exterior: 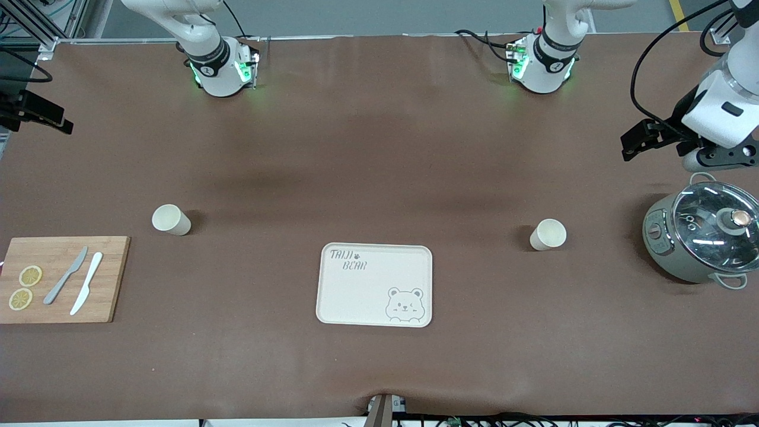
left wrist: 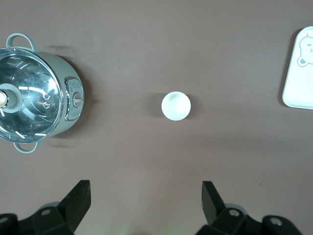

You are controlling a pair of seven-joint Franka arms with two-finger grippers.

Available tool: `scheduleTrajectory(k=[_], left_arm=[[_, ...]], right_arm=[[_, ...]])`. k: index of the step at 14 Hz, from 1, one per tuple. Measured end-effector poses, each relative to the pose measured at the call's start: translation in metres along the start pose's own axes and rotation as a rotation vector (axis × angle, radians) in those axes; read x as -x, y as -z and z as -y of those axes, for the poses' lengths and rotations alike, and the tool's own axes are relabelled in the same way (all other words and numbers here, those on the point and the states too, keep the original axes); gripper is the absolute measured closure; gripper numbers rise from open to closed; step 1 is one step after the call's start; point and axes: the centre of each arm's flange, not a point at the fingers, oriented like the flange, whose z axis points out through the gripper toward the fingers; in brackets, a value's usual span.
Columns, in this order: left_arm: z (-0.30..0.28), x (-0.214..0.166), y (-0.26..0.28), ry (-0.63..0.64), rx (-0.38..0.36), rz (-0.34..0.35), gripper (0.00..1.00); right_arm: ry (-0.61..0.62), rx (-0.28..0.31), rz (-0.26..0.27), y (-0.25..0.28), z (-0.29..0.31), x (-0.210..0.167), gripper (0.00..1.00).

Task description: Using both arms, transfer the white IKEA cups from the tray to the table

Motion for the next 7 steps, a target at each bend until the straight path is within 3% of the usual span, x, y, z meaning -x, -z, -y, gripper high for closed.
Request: scheduleTrajectory(k=[7], left_arm=[[0.0001,-0.0003,0.0024,0.002,0.001,-0.005,0.0]], right_arm=[[0.0,0.0,0.0,0.0,0.0,0.0,0.0]])
